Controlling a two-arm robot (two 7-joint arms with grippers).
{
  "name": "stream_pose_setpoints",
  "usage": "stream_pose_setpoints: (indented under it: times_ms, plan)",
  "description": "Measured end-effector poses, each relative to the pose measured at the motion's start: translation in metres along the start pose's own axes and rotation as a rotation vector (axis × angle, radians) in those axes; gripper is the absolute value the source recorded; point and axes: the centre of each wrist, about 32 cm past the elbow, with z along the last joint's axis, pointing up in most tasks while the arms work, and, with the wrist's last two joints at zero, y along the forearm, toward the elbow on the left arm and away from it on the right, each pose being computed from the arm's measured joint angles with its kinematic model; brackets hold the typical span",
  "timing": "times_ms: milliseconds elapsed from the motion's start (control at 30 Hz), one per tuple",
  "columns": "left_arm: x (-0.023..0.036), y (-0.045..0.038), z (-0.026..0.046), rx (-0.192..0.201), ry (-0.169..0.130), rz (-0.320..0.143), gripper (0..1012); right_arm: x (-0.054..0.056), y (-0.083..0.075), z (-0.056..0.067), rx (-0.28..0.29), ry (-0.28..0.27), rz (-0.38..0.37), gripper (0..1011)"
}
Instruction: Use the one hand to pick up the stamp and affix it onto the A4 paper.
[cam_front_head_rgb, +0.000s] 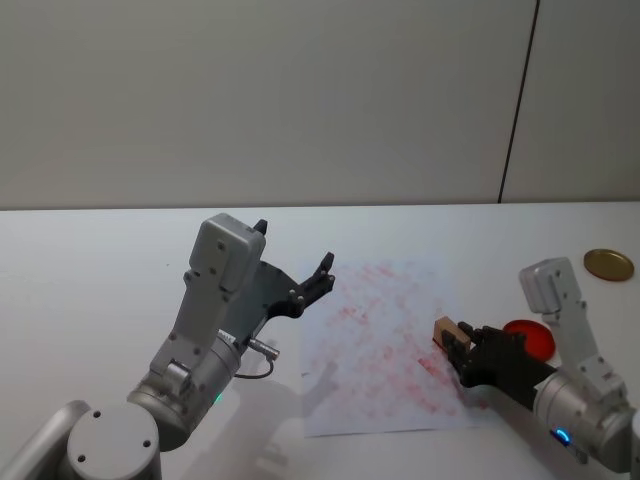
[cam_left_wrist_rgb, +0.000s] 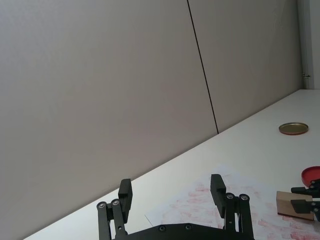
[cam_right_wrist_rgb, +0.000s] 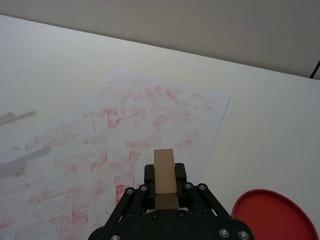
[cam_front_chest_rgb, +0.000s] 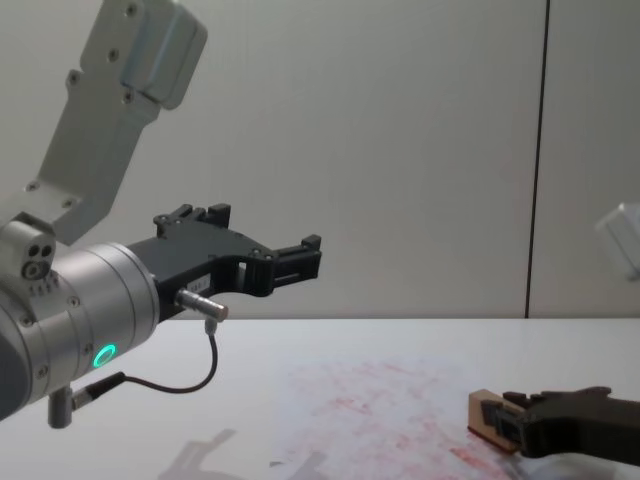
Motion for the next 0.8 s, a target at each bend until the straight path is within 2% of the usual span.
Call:
stream_pose_setpoints:
  times_ms: [200, 400, 567, 800]
  plan:
    - [0.0, 0.0, 0.0, 0.0, 0.0, 0.0, 993, 0.001, -0.002, 0.003, 0.032, 0.007, -0.008, 218]
    - [0.0, 0.0, 0.0, 0.0, 0.0, 0.0, 993, 0.004, -0.009, 0.014, 0.102, 0.002, -0.03, 218]
    - [0.0, 0.0, 0.0, 0.0, 0.0, 0.0, 993, 0.012, -0.017, 0.021, 0.143, -0.011, -0.063, 217]
    - [0.0, 0.0, 0.0, 0.0, 0.0, 0.0, 993, 0.023, -0.027, 0.025, 0.155, -0.026, -0.097, 218]
